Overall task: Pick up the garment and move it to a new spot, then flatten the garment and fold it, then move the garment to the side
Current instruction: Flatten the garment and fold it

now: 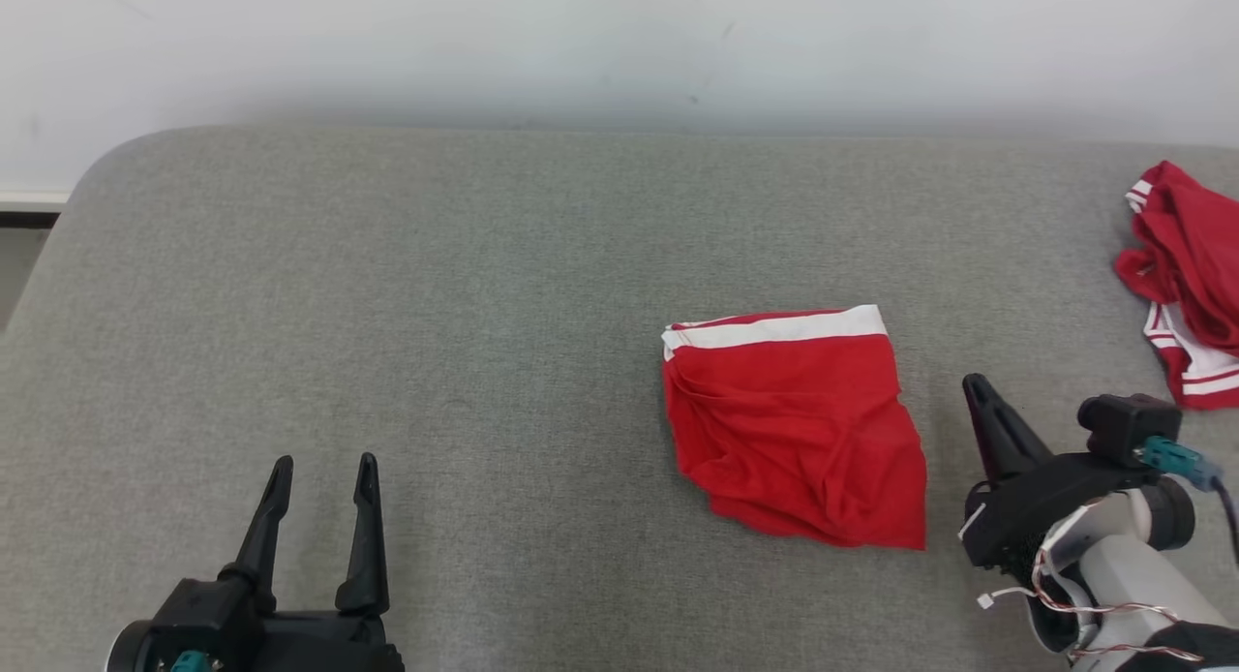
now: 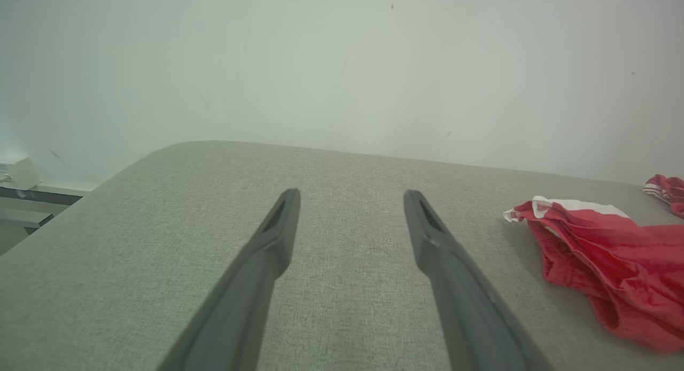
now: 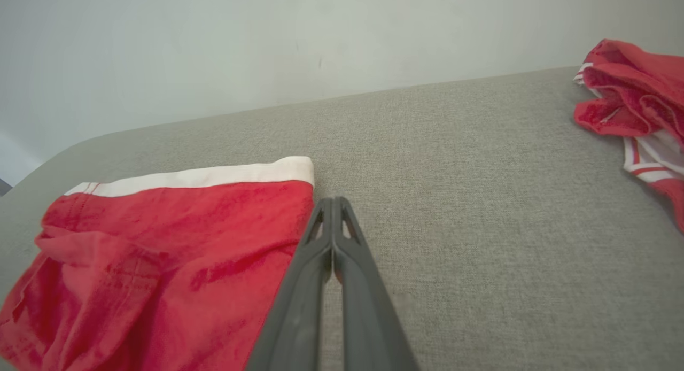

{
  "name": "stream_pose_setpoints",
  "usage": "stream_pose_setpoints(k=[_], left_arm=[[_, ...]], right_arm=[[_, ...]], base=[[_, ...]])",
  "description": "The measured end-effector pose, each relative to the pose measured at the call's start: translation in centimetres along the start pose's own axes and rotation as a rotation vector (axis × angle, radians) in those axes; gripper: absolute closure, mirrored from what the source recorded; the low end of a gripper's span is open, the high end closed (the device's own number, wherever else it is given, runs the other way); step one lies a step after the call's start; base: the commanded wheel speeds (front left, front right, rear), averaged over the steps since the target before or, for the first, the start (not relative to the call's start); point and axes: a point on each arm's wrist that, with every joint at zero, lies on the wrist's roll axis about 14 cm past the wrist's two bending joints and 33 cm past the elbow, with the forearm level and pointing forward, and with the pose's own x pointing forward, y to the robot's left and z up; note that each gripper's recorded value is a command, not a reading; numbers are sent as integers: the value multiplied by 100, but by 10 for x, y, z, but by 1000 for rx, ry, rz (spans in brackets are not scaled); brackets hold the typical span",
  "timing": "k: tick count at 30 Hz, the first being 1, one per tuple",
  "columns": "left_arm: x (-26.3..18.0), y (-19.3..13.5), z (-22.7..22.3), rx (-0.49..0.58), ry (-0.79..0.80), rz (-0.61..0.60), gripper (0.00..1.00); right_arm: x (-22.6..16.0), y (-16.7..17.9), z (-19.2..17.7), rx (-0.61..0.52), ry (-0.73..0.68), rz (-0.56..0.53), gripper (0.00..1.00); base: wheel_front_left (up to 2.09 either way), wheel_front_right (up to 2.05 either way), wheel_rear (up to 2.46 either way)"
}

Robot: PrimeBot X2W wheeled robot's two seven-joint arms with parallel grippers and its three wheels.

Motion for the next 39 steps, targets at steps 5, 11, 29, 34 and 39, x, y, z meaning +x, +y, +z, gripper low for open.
stream_pose_setpoints(k=[5,11,29,34,39], left_arm=[[-2,7,1,5,0,18,0],[-7,17,3,12,-2,51,0],[-11,21,7,8,-11,69,0],[-9,15,4,7,-7,49,0],[-4,1,4,2,-10,2,0]], right_arm=[[13,15,-20,-20,56,25,100],[21,50,-49,-44,126,101,100],[14,160,-64,-31,120,352,100],[15,152,-33,-37,20,332,100],[4,112,-1,-59,-90,242,100]], base=[[0,0,0],[0,0,0],[0,0,0],[0,0,0],[0,0,0]])
